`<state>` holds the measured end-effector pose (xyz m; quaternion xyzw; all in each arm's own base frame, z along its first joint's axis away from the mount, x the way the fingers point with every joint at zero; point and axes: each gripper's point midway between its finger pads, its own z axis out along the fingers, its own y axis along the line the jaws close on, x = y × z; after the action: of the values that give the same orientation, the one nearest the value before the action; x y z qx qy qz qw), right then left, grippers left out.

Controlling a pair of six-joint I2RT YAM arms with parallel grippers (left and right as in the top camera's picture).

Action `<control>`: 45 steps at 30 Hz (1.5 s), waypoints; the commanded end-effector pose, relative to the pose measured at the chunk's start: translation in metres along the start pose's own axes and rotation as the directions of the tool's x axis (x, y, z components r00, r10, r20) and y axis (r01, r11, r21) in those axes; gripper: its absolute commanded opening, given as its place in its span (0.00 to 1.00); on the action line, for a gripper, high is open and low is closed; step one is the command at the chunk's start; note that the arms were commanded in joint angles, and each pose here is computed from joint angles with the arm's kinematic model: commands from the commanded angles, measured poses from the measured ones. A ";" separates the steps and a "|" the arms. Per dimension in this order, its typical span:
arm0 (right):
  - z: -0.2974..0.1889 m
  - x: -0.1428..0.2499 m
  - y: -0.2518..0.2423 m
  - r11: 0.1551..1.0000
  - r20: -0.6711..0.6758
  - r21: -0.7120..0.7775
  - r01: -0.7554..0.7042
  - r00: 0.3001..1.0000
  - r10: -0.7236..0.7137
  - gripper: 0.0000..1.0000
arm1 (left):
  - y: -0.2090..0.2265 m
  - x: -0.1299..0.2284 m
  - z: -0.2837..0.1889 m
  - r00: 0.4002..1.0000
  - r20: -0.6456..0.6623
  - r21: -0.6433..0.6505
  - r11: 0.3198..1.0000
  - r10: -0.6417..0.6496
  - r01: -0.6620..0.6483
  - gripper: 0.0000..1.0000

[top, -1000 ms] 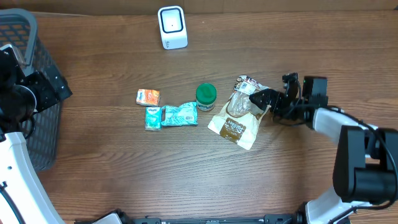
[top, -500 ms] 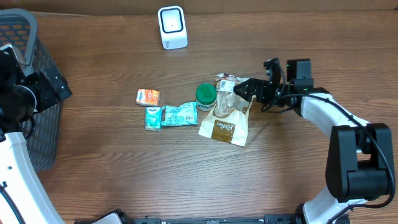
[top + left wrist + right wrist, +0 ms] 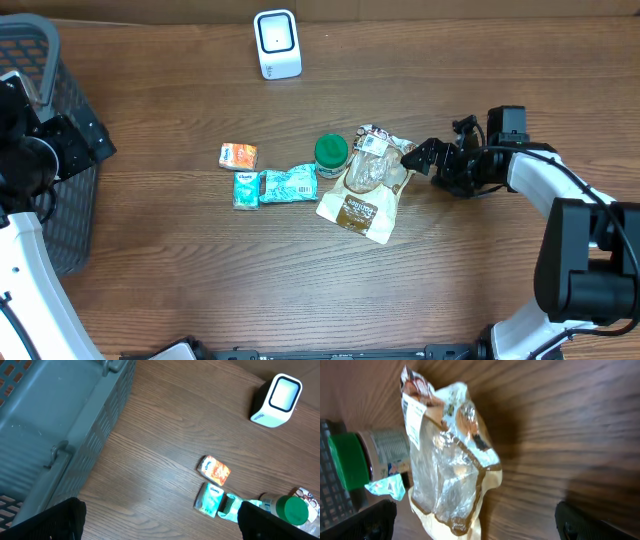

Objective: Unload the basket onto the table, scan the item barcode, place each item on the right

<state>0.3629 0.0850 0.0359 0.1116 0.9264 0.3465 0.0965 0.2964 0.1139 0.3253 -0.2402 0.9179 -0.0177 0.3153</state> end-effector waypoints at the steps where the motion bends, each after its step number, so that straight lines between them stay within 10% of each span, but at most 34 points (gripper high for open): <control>1: 0.015 0.020 0.002 1.000 -0.054 -0.001 0.003 0.999 -0.003 1.00 | -0.001 -0.002 -0.001 1.000 0.005 0.008 1.000 -0.017 0.017 0.99; 16: 0.097 0.055 0.019 0.999 -0.103 -0.051 0.014 0.995 -0.019 0.93 | -0.001 -0.002 -0.001 1.000 0.005 0.008 1.000 -0.017 0.017 1.00; 37: 0.098 0.040 0.010 0.996 -0.064 -0.085 0.005 0.998 -0.011 0.08 | -0.001 -0.002 -0.001 1.000 0.005 0.008 1.000 -0.017 0.017 1.00; 45: 0.035 0.018 0.040 0.970 0.016 -0.221 0.098 0.995 -0.096 0.04 | -0.001 -0.002 -0.001 1.000 0.005 0.008 1.000 -0.017 0.017 1.00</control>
<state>0.3548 0.1526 0.0058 0.0816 0.8913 0.4385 0.0816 0.2964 0.1139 0.3253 -0.2402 0.9179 -0.0177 0.3153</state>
